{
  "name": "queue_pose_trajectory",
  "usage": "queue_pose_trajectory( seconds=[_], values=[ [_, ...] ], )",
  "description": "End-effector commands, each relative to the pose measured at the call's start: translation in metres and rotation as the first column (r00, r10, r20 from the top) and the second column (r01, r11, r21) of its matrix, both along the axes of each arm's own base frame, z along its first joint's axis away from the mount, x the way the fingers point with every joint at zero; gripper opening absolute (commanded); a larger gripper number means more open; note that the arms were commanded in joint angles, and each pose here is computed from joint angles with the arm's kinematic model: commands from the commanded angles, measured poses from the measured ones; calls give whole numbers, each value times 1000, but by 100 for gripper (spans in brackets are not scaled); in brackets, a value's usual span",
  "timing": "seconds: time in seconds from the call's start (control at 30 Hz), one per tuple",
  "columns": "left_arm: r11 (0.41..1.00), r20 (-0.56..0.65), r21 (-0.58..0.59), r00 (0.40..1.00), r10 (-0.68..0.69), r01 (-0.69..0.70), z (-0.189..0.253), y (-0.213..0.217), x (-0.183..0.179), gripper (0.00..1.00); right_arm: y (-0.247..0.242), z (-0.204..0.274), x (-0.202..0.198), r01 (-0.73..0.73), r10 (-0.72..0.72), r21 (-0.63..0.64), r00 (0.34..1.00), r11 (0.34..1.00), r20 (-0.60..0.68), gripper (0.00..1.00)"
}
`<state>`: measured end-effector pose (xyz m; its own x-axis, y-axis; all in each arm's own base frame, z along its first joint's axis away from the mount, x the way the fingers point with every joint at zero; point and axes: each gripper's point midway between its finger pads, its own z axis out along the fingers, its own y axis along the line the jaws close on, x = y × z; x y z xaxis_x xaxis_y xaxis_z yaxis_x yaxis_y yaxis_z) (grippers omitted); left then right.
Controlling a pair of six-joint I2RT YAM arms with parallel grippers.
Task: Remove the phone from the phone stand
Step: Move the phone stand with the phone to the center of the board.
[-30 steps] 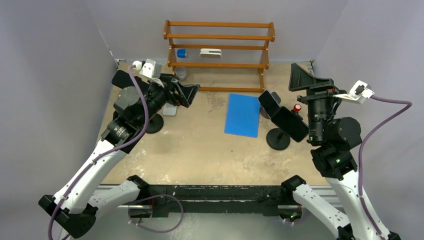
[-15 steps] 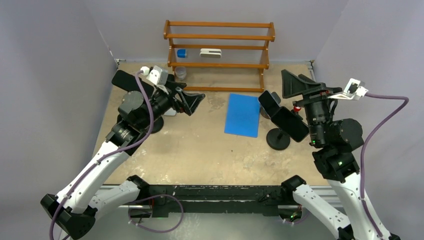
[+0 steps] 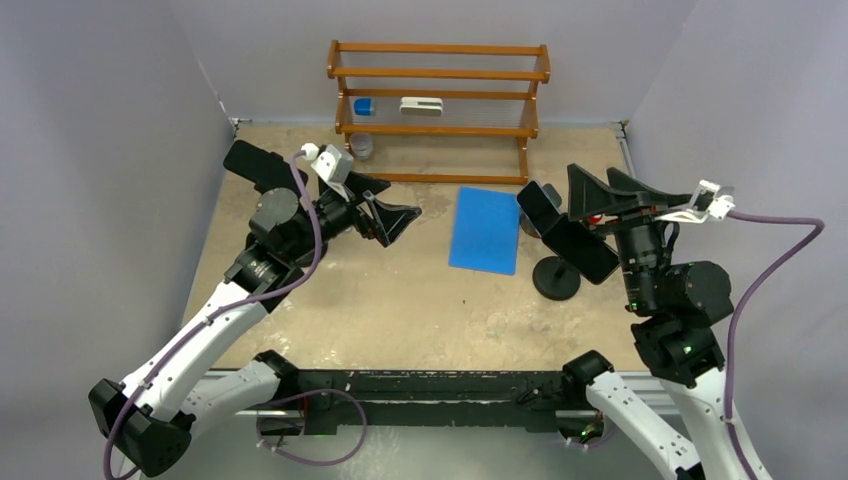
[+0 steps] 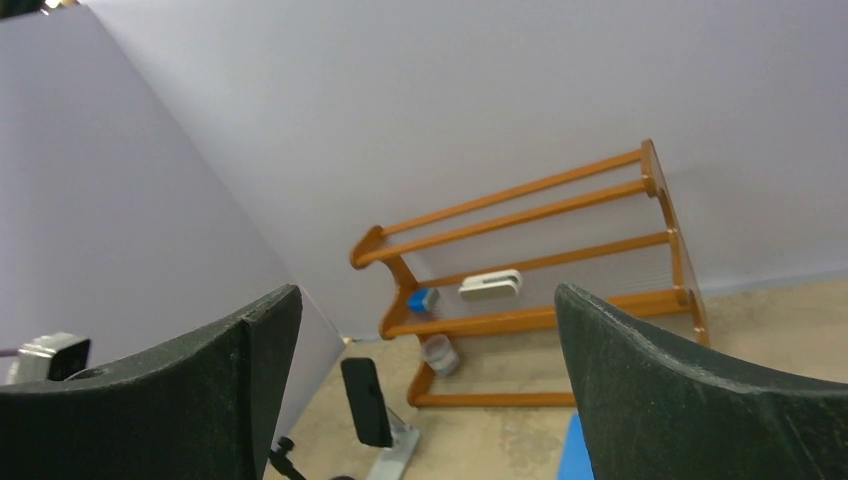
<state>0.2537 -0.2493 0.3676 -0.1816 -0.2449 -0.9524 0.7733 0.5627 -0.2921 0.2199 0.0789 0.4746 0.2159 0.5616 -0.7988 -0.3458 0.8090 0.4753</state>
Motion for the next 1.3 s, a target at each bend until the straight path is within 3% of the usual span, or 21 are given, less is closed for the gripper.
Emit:
queue_pose_trajectory(
  seconds=[0.0, 0.1, 0.33, 0.53, 0.73, 0.87, 1.03, 1.2, 1.27],
  values=[
    [999, 63, -21, 997, -46, 48, 12, -8, -6, 97, -20, -21, 0, 93, -91, 23, 994, 995, -61, 92],
    [996, 53, -32, 996, -77, 78, 9, -13, -9, 96, -21, -36, -2, 92, -87, 58, 993, 994, -80, 90],
    [984, -23, -44, 984, -177, 175, -8, -33, -14, 97, 1, -45, -10, -31, 27, -56, 997, 998, -68, 92],
    [957, -75, -57, 955, -287, 283, -19, -50, -20, 98, 14, -52, -10, -91, 85, -78, 994, 993, -71, 93],
    [899, -189, -109, 879, -438, 425, -36, -72, -28, 94, 16, -55, -12, -109, 105, -64, 993, 992, -53, 93],
    [842, -190, -185, 822, -537, 507, -44, -96, -45, 93, 15, -55, -16, -111, 108, -54, 993, 992, -45, 93],
    [833, -165, -171, 819, -550, 526, -47, -152, -61, 93, 10, -49, -22, -100, 98, -49, 994, 994, -38, 92],
    [842, -172, -267, 836, -521, 469, -48, -185, -53, 92, -4, -39, -33, -61, 61, -22, 998, 998, -8, 92],
    [864, -222, -289, 849, -480, 413, -55, -199, -46, 87, -11, -33, -39, -38, 38, -1, 999, 999, 12, 92]
  ],
)
